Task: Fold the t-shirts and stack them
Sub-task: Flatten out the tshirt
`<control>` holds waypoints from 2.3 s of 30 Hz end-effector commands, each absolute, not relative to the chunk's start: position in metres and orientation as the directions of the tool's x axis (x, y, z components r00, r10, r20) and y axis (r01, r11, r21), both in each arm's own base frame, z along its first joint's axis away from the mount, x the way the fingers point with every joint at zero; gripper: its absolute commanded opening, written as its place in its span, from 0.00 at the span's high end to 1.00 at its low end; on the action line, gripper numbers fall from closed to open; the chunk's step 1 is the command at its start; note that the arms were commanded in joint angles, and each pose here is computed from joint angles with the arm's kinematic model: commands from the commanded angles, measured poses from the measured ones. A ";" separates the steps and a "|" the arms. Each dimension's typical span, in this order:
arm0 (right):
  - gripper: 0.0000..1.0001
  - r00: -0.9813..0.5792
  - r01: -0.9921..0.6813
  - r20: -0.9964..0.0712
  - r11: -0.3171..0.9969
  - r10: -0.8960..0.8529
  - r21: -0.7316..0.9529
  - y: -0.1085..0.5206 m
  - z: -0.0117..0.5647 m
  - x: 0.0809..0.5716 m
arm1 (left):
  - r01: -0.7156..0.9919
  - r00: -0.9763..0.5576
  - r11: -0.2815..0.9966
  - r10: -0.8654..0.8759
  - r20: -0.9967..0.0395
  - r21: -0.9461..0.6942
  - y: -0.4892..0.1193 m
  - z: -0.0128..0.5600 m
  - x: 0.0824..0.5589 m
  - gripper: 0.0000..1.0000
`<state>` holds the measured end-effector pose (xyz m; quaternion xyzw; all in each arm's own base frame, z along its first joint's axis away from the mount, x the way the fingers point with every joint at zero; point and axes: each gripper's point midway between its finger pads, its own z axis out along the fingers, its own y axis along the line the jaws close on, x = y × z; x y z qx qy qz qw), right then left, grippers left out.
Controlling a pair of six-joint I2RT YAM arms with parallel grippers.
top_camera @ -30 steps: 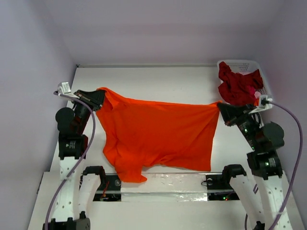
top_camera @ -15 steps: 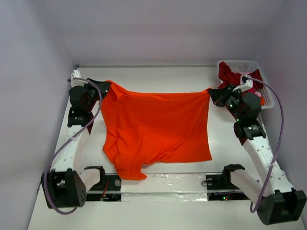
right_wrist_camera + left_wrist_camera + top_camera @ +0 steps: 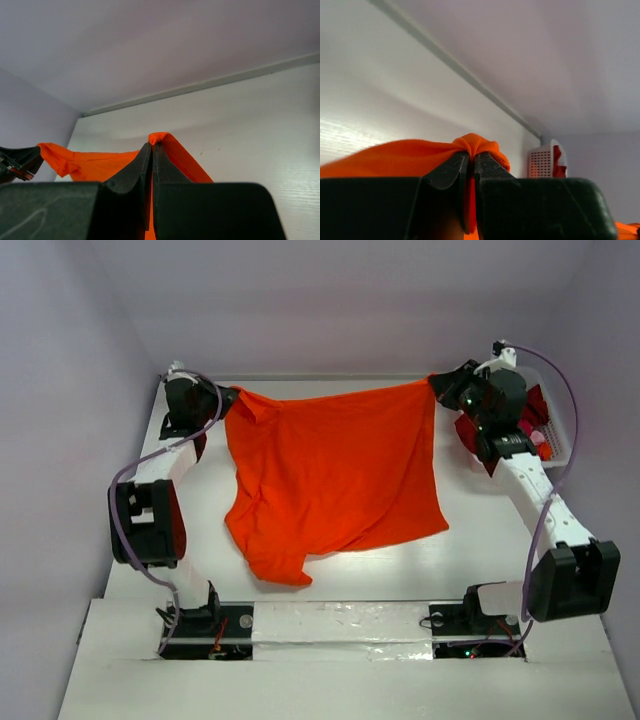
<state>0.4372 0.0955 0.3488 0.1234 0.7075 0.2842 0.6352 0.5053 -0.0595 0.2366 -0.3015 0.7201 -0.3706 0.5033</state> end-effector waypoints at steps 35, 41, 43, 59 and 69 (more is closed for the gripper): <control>1.00 0.372 -0.803 -0.737 0.594 0.564 0.050 0.108 0.555 -0.038 | 0.759 0.329 0.602 -0.685 -0.651 -0.250 -0.108 0.617 -0.010 1.00; 1.00 0.310 -0.738 -0.792 0.659 0.525 0.148 0.108 0.552 0.050 | 0.671 0.269 0.636 -0.689 -0.673 -0.382 -0.092 0.583 0.094 1.00; 1.00 0.281 -0.717 -0.804 0.672 0.524 0.187 0.109 0.541 0.083 | 0.614 0.224 0.650 -0.687 -0.692 -0.447 -0.085 0.554 0.149 1.00; 1.00 -0.105 -0.359 -0.874 0.801 0.475 0.479 0.112 0.370 0.394 | 0.032 -0.135 0.644 -0.755 -0.642 -0.764 -0.037 0.295 0.446 1.00; 1.00 -0.279 -0.303 -0.867 0.818 0.414 0.488 0.129 0.319 0.495 | -0.040 -0.220 0.641 -0.754 -0.619 -0.767 -0.036 0.248 0.520 1.00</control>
